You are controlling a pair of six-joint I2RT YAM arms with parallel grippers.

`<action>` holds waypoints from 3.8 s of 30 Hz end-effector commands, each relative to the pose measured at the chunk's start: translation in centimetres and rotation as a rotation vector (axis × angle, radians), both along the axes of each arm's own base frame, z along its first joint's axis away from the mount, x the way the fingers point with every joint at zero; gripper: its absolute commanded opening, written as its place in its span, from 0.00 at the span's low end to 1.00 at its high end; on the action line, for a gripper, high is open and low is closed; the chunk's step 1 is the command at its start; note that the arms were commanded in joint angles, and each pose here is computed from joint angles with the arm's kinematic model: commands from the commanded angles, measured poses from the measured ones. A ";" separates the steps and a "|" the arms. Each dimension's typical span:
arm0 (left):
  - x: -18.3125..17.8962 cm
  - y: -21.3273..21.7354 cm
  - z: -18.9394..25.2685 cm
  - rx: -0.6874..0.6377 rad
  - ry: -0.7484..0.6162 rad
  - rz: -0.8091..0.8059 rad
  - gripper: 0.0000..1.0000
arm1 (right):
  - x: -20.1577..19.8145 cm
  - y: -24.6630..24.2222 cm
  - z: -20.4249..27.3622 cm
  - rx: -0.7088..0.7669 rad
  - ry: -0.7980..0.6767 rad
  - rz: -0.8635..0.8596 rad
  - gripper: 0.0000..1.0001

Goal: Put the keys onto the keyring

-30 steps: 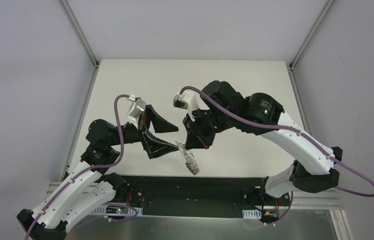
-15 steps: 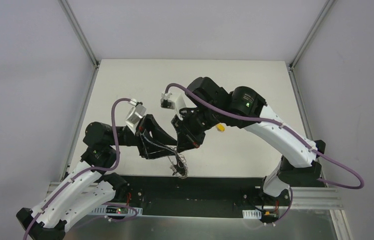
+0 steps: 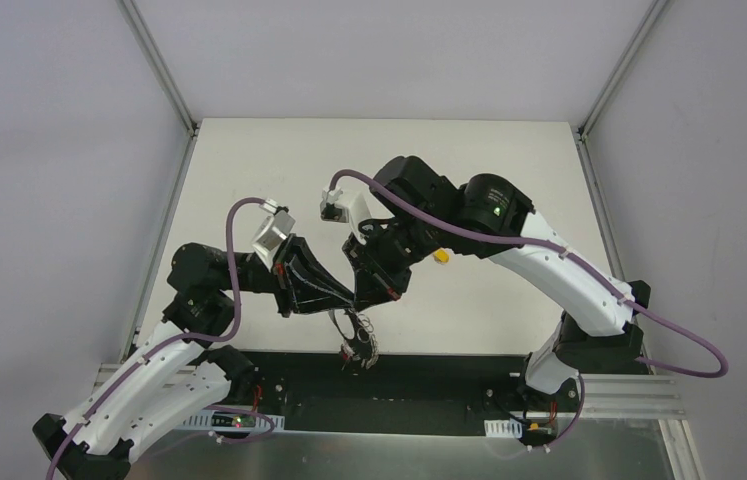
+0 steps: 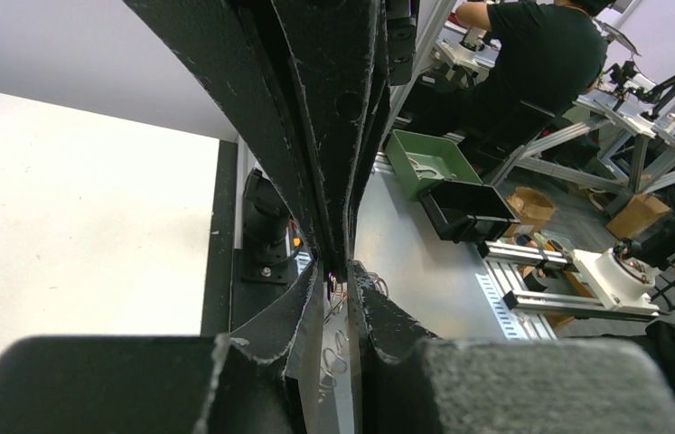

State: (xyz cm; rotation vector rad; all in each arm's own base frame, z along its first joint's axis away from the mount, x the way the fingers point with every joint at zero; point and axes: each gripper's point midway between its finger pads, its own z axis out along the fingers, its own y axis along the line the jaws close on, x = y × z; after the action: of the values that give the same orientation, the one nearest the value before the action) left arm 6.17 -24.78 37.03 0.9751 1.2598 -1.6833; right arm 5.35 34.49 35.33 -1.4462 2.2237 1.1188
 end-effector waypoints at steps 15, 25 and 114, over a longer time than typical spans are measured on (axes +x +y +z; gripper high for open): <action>-1.7 0.0 0.2 0.020 -0.023 -0.103 0.23 | -0.1 -0.5 2.7 0.087 -0.041 -0.009 0.00; -1.5 -0.1 0.4 0.013 -0.035 -0.086 0.20 | 0.0 -0.2 2.3 0.077 -0.033 -0.004 0.00; 6.2 6.9 -7.2 0.269 0.221 0.746 0.99 | -3.0 -4.0 -25.4 -0.251 -0.404 -0.272 0.73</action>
State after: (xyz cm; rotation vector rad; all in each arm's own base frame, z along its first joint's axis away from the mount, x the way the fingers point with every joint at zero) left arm 11.45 -19.79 29.60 0.4713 1.7231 -1.1785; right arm 2.37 29.02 10.70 -1.2112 2.3536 0.5116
